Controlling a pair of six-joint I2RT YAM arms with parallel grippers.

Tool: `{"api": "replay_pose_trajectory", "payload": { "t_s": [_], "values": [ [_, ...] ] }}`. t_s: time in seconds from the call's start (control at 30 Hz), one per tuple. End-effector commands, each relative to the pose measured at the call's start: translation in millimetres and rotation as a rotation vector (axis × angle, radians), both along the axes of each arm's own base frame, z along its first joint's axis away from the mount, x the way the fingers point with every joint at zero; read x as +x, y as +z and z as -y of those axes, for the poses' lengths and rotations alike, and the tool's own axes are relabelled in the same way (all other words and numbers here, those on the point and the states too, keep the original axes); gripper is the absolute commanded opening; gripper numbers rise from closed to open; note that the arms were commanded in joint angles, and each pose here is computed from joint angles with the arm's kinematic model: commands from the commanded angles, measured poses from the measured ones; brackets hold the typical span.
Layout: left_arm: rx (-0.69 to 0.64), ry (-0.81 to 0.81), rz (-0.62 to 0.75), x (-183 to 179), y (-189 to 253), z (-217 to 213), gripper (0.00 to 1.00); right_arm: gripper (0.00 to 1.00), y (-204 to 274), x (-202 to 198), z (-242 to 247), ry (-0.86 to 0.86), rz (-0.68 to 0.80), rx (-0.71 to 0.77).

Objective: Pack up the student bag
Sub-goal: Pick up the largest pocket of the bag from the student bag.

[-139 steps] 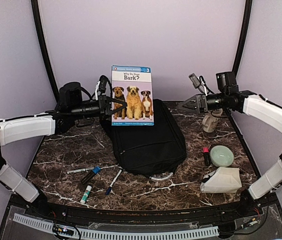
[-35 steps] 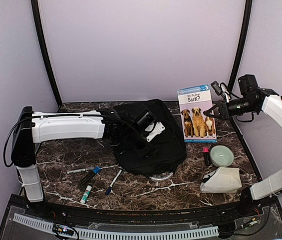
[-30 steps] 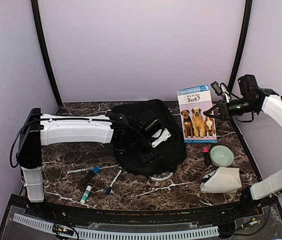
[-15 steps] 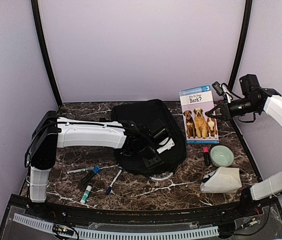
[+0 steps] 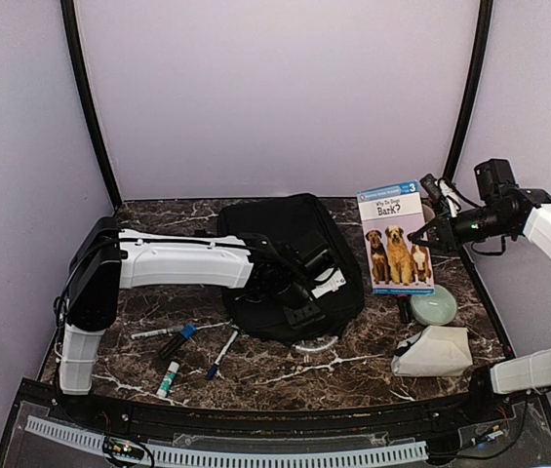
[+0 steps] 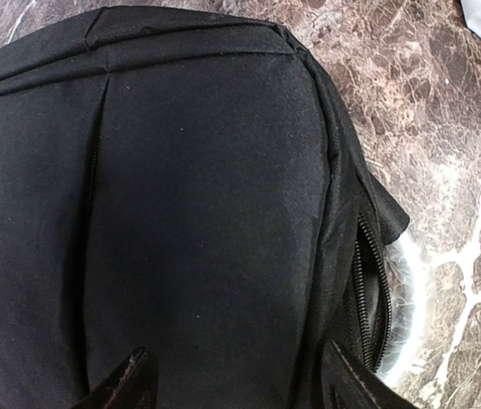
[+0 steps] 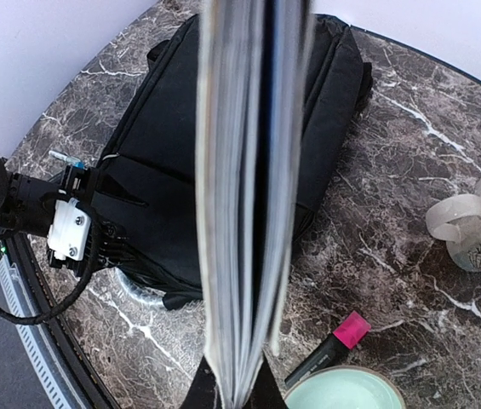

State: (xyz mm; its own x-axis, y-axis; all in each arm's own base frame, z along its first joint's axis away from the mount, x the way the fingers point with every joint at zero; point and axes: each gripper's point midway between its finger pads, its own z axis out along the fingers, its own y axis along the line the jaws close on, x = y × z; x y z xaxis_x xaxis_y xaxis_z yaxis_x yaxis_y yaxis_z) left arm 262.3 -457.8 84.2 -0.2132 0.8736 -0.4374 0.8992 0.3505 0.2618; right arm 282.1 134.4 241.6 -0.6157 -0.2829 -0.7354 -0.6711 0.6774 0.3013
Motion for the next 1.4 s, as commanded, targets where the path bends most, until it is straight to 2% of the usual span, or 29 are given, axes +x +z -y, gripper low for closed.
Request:
{"api": "replay_pose_trajectory", "payload": {
  "t_s": [0.0,0.17,0.23,0.33,0.37,0.4,0.43,0.5,0.57,0.67,0.8,0.97,1.13,1.37],
  "values": [
    [0.022,-0.039,-0.049,-7,-9,-1,0.67,0.0,9,3,1,-0.002,0.061,0.005],
    [0.015,-0.084,-0.096,-17,-17,3,0.67,0.0,5,2,0,0.002,0.056,0.011],
    [0.028,-0.065,-0.079,-12,-21,3,0.63,0.0,4,2,0,0.001,0.056,0.014],
    [0.044,-0.027,-0.044,-2,-20,1,0.53,0.0,4,2,0,0.003,0.055,0.016],
    [0.04,-0.012,-0.033,2,-17,1,0.45,0.0,3,1,0,0.003,0.052,0.015],
    [0.034,0.002,-0.025,6,-14,1,0.33,0.0,2,1,0,0.004,0.052,0.014],
    [0.026,0.012,-0.02,9,-11,2,0.26,0.0,2,1,0,0.005,0.049,0.014],
    [0.016,0.026,-0.008,14,-4,3,0.21,0.0,4,1,-2,0.005,0.04,0.032],
    [0.009,0.04,0.017,19,8,3,0.14,0.0,18,-1,-9,0.028,0.018,0.109],
    [-0.045,0.054,0.059,28,42,8,0.01,0.0,40,3,-14,0.049,0.02,0.147],
    [-0.123,0.083,0.136,40,94,7,0.0,0.0,48,16,-9,0.027,0.043,0.103],
    [-0.205,0.136,0.2,56,141,-5,0.0,0.0,59,4,-19,0.049,0.037,0.205],
    [-0.237,0.196,0.228,70,162,-23,0.0,0.0,69,-33,-35,0.184,0.0,0.351],
    [-0.341,0.235,0.236,81,187,-29,0.0,0.0,45,-59,-40,0.222,-0.075,0.402]
  ]
}}
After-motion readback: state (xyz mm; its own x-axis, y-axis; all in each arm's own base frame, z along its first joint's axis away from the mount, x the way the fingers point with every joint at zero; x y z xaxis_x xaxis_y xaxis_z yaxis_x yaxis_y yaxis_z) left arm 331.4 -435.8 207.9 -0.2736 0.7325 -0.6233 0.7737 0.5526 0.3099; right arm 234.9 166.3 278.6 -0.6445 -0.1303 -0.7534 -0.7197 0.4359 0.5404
